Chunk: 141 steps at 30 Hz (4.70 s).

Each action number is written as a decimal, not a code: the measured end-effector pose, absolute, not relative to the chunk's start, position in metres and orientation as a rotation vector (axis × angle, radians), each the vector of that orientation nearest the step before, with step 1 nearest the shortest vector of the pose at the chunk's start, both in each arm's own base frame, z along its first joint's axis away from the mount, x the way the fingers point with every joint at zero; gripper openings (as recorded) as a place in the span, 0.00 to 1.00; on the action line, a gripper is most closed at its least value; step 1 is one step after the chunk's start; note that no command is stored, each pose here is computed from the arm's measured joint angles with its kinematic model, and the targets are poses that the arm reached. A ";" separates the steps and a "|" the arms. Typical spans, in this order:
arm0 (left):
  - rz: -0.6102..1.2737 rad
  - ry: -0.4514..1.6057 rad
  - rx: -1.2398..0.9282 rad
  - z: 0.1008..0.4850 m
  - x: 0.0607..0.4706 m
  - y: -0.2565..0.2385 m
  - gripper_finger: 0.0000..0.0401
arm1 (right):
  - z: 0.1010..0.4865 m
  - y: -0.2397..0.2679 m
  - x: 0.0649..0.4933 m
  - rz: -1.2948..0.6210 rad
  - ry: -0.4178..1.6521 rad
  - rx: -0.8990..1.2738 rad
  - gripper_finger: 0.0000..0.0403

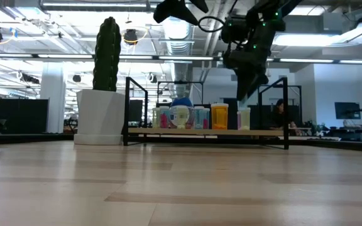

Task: Pick and place medicine bottles onto shelf by color
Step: Put the small blue pill bottle on the shelf, then return to Home Position

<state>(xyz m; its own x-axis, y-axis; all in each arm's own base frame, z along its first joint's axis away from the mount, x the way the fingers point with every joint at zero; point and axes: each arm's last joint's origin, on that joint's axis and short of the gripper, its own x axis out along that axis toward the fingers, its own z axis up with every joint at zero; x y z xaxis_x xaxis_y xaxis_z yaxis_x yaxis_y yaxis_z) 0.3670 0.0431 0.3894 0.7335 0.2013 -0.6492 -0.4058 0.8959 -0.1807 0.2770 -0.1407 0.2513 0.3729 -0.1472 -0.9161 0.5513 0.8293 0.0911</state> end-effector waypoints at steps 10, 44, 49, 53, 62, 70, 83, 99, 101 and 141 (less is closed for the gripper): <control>0.343 0.664 -0.320 0.390 0.367 0.043 0.47 | 0.220 -0.136 0.275 -0.537 1.067 0.529 0.32; 0.361 0.664 -0.308 0.389 0.367 0.044 0.47 | 0.211 -0.130 0.279 -0.746 0.943 0.698 0.32; 0.362 0.658 -0.314 0.390 0.368 0.044 0.47 | 0.204 -0.127 0.282 -0.782 0.969 0.681 0.32; 0.363 0.657 -0.315 0.390 0.368 0.044 0.47 | 0.197 -0.127 0.286 -0.797 0.985 0.688 0.32; 0.366 0.659 -0.321 0.389 0.367 0.044 0.47 | 0.195 -0.129 0.289 -0.811 0.965 0.673 0.32; 0.366 0.663 -0.320 0.389 0.367 0.044 0.47 | 0.194 -0.129 0.290 -0.809 0.963 0.672 0.36; 0.366 0.665 -0.308 0.389 0.367 0.046 0.47 | 0.228 -0.131 0.296 -0.754 1.036 0.592 0.60; 0.367 0.717 -0.207 0.426 0.305 0.049 0.47 | 0.322 -0.103 0.289 -0.529 1.023 0.351 0.58; 0.403 0.738 -0.195 0.434 0.284 0.048 0.47 | 0.331 -0.099 0.280 -0.506 0.998 0.314 0.58; 0.375 -0.189 -0.359 0.249 0.111 0.011 0.47 | 0.228 -0.043 0.191 -0.357 0.182 0.406 0.58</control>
<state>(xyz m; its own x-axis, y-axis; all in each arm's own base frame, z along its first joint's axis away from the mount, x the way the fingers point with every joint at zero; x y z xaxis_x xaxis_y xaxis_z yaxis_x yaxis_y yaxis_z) 0.1112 0.0115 0.2486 0.9139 0.3896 0.1143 -0.3234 0.8687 -0.3753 0.1906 -0.0434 0.2281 0.9219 -0.3020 -0.2425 0.3739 0.8576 0.3532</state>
